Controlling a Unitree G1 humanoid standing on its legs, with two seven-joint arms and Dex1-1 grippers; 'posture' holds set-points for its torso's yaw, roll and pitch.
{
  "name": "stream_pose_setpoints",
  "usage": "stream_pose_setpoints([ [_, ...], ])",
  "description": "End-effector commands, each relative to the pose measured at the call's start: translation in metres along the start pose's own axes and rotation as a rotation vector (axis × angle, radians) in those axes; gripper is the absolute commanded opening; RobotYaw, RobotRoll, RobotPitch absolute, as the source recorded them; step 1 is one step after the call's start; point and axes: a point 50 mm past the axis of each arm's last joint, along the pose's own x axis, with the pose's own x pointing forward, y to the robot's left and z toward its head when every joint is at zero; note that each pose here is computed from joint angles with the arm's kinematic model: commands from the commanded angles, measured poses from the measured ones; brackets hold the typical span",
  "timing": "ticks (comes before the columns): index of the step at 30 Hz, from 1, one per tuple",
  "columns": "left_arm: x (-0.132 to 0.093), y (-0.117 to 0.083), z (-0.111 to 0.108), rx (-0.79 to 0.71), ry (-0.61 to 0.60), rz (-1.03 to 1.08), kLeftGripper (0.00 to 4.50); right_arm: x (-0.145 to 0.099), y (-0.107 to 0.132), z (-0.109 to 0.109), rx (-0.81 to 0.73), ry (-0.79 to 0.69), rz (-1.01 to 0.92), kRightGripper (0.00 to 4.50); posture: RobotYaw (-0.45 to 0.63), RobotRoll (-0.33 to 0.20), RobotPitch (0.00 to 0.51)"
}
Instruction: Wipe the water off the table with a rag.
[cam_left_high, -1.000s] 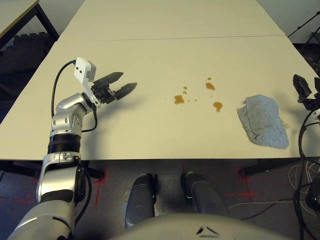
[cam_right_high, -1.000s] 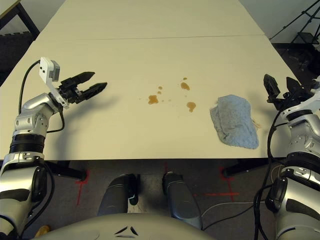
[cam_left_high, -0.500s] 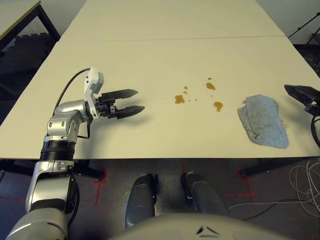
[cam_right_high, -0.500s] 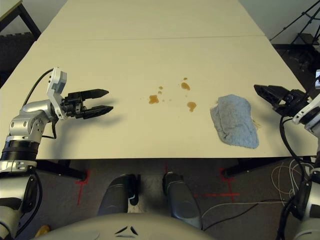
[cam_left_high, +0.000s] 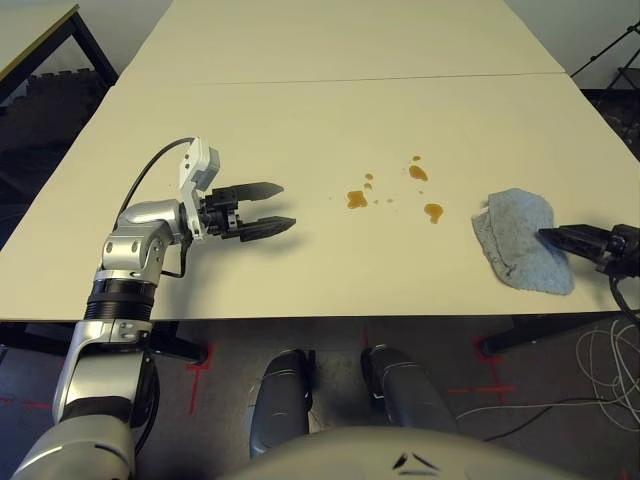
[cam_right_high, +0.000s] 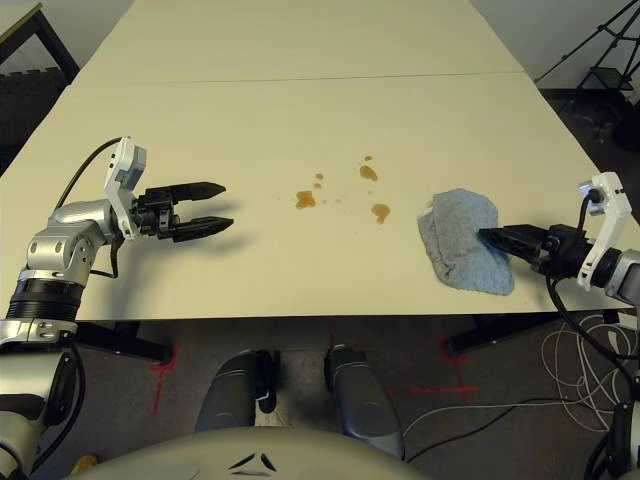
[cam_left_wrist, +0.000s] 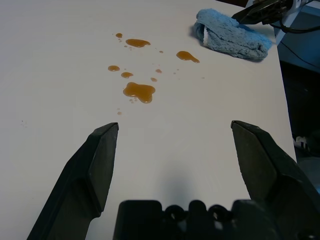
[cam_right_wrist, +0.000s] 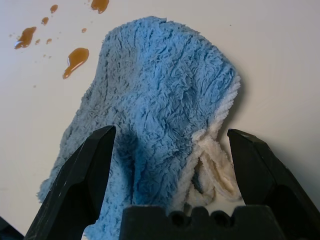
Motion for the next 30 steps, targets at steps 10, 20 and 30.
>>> stream_pose_setpoints([
  [10, 0.004, -0.002, 0.006, 0.022, 0.009, -0.019, 4.50, 0.031, 0.010, -0.017, 0.018, 0.052, 0.066, 4.47, -0.21, 0.000, 0.110],
  [20, 0.002, -0.002, 0.006, 0.024, 0.006, -0.013, 4.50, 0.049, 0.016, -0.028, -0.037, 0.144, 0.096, 4.47, -0.21, 0.000, 0.111],
  [30, -0.001, -0.001, 0.005, 0.030, 0.018, -0.002, 4.50, 0.052, 0.016, -0.020, -0.086, 0.141, 0.064, 1.62, -0.20, 0.000, 0.110],
])
